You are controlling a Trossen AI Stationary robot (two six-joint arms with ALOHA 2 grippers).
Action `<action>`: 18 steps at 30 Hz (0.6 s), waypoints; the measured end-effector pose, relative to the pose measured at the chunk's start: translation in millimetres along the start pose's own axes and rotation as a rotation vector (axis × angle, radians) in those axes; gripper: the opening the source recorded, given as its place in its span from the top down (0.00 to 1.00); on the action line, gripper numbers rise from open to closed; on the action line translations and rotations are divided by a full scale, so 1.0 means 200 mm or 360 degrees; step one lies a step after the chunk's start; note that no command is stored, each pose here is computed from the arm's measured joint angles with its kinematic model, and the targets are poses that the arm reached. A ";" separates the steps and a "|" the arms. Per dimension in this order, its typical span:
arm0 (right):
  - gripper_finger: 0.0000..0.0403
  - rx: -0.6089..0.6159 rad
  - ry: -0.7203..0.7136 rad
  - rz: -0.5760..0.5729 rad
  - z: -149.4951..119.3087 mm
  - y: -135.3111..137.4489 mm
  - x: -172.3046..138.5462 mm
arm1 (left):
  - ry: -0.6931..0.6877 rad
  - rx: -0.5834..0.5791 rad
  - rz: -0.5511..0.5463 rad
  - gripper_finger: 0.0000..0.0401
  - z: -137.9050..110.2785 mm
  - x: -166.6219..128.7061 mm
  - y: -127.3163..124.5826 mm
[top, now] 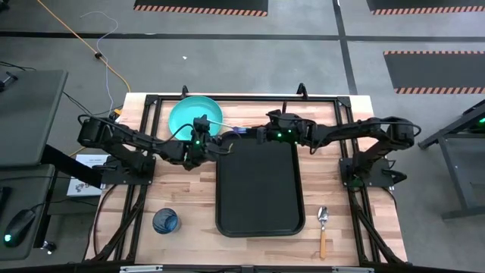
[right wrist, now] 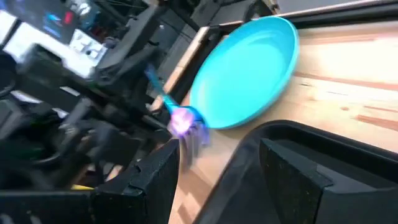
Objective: Pick and place plate/cup/fork/spoon on tray
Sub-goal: Put the blue fork on the left side of the black tray
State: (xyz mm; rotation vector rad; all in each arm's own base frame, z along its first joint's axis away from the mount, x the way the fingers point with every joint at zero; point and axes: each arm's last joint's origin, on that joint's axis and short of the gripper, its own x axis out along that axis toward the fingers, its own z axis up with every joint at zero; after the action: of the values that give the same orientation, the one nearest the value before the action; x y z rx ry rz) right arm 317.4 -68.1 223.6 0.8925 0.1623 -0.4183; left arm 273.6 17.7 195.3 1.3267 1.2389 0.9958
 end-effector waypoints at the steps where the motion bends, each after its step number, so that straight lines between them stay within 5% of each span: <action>1: 0.48 0.0002 -0.0002 0.0002 0.00 0.00 0.01 | -0.0008 -0.0005 -0.0004 1.00 0.00 0.00 0.00; 7: 0.52 0.0016 -0.0013 0.0027 -0.01 0.00 0.03 | -0.0052 -0.0037 -0.0031 1.00 0.01 0.00 0.00; 18: 0.74 0.0019 -0.0033 0.0040 -0.01 0.00 0.03 | -0.0060 -0.0040 -0.0037 1.00 0.01 0.00 0.00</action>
State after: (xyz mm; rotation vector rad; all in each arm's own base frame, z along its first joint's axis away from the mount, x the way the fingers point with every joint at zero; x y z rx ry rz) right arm 322.1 -68.2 221.2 0.9007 0.1298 -0.4055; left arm 274.9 18.3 194.8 1.3031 1.2074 0.9631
